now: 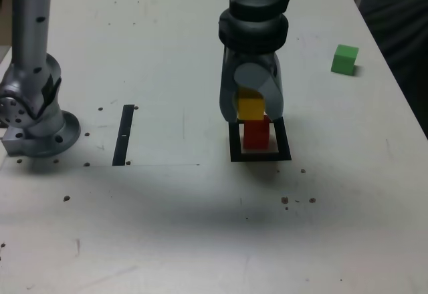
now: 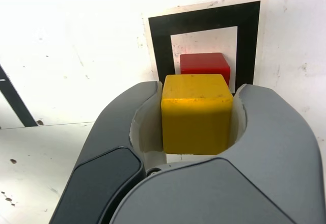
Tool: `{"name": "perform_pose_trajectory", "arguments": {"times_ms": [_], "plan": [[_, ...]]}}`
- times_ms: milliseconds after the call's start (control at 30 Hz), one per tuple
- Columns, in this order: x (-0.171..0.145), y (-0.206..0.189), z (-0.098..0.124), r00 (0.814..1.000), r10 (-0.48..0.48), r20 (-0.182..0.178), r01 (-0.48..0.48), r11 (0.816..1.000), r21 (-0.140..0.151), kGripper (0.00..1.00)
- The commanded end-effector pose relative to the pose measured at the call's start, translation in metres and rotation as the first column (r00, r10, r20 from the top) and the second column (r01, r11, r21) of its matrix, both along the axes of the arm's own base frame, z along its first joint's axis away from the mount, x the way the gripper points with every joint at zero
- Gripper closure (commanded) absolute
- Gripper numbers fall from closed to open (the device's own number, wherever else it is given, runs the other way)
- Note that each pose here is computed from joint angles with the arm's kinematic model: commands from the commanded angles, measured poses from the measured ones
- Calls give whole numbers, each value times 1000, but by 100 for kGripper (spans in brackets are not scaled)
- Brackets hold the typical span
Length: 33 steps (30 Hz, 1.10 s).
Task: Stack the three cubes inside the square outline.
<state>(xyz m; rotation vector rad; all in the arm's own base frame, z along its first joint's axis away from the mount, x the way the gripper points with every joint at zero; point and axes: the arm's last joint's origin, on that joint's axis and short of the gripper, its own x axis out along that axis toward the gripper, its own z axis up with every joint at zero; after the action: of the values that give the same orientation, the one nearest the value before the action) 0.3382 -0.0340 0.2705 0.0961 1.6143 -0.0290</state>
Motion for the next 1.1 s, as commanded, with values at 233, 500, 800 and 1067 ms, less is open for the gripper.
{"name": "perform_pose_trajectory", "arguments": {"times_ms": [233, 500, 800, 1067], "plan": [[6, -4, -8, 1000, -11, 0, 11, 1000, -12, 70], [7, -6, -14, 999, -32, 9, 32, 999, -30, 20], [3, -6, -19, 999, -35, -1, 35, 998, -43, 1], [-5, -4, -9, 999, -31, 29, 31, 999, -27, 0]]}}
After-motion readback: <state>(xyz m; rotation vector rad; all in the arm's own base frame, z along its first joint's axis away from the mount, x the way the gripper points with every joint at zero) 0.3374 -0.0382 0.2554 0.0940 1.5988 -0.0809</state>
